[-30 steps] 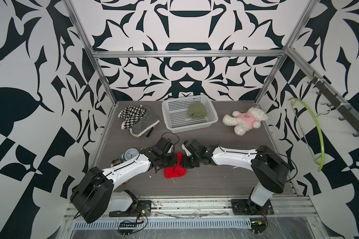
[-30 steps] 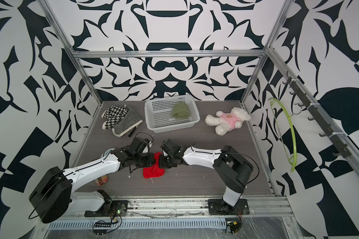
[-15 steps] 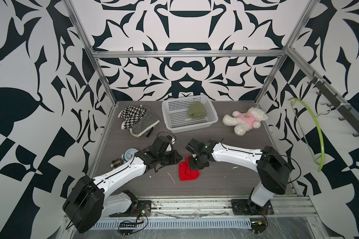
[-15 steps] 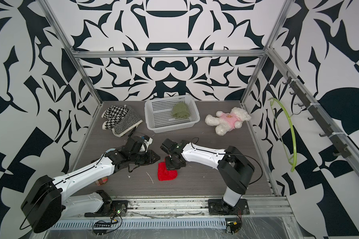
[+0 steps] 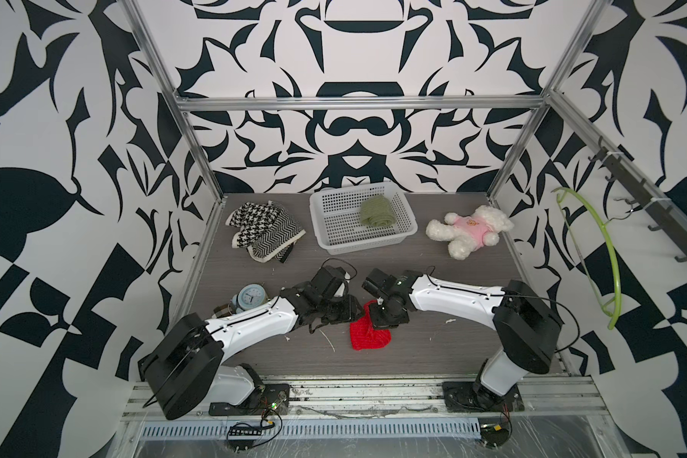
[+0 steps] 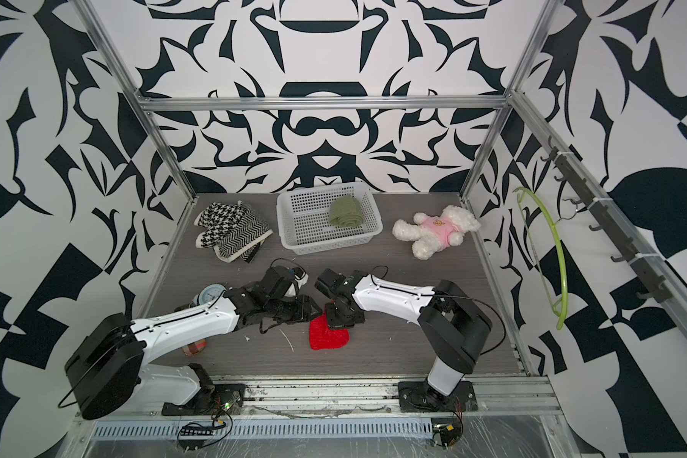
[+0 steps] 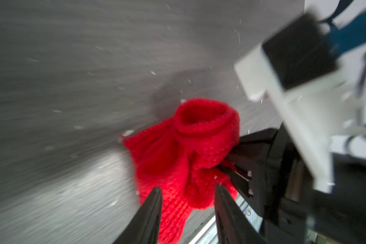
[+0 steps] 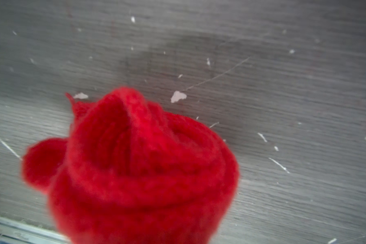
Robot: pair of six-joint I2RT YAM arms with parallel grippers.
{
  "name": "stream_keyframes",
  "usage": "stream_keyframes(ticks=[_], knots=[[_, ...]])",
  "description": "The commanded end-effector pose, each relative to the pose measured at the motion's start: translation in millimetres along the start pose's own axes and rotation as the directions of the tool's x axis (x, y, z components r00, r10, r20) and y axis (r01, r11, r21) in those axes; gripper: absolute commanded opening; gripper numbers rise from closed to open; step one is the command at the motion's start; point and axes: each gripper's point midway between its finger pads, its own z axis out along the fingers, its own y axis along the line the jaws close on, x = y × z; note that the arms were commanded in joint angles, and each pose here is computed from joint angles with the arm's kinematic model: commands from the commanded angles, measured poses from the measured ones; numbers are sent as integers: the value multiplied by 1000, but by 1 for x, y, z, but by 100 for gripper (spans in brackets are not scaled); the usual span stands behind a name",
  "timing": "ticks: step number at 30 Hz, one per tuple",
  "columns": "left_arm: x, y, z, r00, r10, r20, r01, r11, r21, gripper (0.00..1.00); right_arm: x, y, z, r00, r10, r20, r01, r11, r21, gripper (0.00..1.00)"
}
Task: Roll up the scarf and place it into the basket
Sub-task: Roll the scarf at the center of the board.
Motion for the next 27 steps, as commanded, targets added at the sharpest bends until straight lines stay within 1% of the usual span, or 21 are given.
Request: stream_keyframes(ticks=[1,6,10,11,12,13,16,17,20,23,24,25,27], knots=[[-4,-20,10,1000,-16,-4,16,998,63,45,-5,2,-10,999,35,38,-34,999,-31,0],[-3,-29,23,999,-34,-16,35,994,107,43,-3,3,-7,998,54,39,-51,997,-58,0],[3,-46,34,999,-19,-44,25,990,142,41,-3,0,-5,996,76,48,-73,995,-64,0],[7,-49,38,998,-14,-56,22,990,142,39,-4,0,-5,995,81,50,-78,995,-64,0],[10,-51,41,998,-9,-67,19,990,142,36,-4,-1,-4,995,83,53,-79,995,-62,0],[13,-52,44,997,-8,-80,19,990,139,29,-5,-1,-4,994,89,56,-85,994,-68,0],[20,-45,51,994,-29,-110,43,992,121,2,-9,-1,-7,992,103,72,-97,993,-71,0],[23,-42,50,992,-39,-119,52,992,111,0,-10,-3,-8,991,109,77,-103,992,-71,0],[31,-28,47,990,-63,-127,72,995,68,0,-15,-10,-13,985,142,99,-136,988,-70,0],[39,-7,43,988,-100,-119,99,995,-7,0,-17,-15,-15,979,168,117,-161,985,-67,0],[41,2,42,987,-117,-113,114,993,-37,0,-16,-16,-16,978,171,120,-164,984,-64,2],[45,12,42,984,-138,-111,131,989,-69,0,-16,-17,-16,977,175,123,-168,984,-64,11],[52,28,43,979,-173,-109,160,980,-118,0,-16,-19,-18,975,179,131,-172,983,-66,24]])
